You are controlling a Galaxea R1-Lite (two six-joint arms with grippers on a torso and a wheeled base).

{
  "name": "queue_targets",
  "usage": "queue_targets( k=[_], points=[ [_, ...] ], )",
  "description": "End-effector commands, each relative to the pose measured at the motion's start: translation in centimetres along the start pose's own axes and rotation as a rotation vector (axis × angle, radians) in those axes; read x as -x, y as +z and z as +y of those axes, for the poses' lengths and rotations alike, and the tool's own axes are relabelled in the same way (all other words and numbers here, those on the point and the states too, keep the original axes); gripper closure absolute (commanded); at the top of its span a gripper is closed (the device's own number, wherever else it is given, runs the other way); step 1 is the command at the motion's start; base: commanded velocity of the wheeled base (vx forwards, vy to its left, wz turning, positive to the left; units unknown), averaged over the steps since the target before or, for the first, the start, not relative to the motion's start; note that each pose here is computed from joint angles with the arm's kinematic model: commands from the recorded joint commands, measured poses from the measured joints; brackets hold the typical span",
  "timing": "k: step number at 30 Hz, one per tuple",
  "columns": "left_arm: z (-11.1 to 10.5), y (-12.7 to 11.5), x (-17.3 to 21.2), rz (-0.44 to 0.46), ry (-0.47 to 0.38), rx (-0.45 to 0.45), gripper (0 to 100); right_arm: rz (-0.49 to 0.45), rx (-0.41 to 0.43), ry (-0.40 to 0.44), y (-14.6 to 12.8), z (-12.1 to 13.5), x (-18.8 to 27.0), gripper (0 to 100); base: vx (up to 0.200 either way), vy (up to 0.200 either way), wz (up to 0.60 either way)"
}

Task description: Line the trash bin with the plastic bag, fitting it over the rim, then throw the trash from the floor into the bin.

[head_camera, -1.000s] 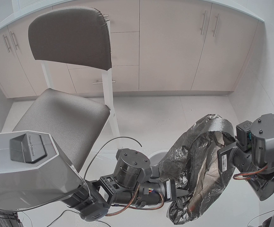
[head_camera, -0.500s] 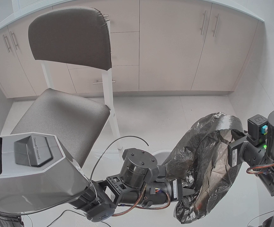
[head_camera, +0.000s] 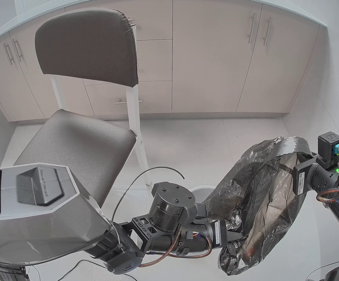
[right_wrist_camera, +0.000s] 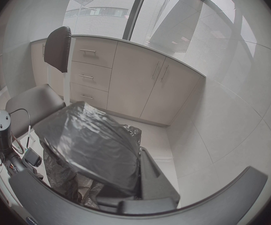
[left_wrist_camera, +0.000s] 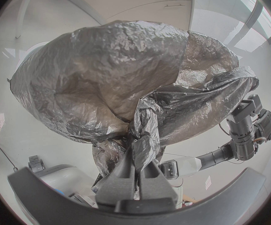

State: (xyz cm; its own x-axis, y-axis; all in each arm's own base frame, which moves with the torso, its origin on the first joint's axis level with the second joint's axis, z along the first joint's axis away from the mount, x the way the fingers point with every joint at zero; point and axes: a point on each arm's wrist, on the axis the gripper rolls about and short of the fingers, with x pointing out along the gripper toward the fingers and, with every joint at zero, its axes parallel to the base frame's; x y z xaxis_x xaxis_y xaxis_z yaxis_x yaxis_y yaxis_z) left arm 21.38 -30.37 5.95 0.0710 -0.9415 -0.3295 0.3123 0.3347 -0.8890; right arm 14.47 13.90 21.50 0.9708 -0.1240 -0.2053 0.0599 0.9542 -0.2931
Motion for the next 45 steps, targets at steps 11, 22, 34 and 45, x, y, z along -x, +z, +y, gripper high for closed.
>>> queue_targets(
  k=[11,22,34,45],
  points=[
    [-1.2,0.1,0.8,-0.008,-0.029,-0.013,100,-0.035,-0.033,-0.001,0.7,-1.4,1.0,100,0.000,0.000,0.00],
    [0.4,-0.1,0.0,0.005,0.001,0.004,100,0.031,0.044,-0.019,-0.7,0.4,-0.8,100,0.000,0.000,0.00],
    [2.5,0.9,0.0,-0.020,0.041,0.034,100,0.057,0.076,-0.004,-3.0,4.6,-3.7,100,0.000,0.000,0.00],
    [5.1,3.7,2.4,-0.123,0.100,0.086,100,0.050,0.028,0.097,-5.3,7.7,-7.3,100,0.000,0.000,0.00]
  ],
)
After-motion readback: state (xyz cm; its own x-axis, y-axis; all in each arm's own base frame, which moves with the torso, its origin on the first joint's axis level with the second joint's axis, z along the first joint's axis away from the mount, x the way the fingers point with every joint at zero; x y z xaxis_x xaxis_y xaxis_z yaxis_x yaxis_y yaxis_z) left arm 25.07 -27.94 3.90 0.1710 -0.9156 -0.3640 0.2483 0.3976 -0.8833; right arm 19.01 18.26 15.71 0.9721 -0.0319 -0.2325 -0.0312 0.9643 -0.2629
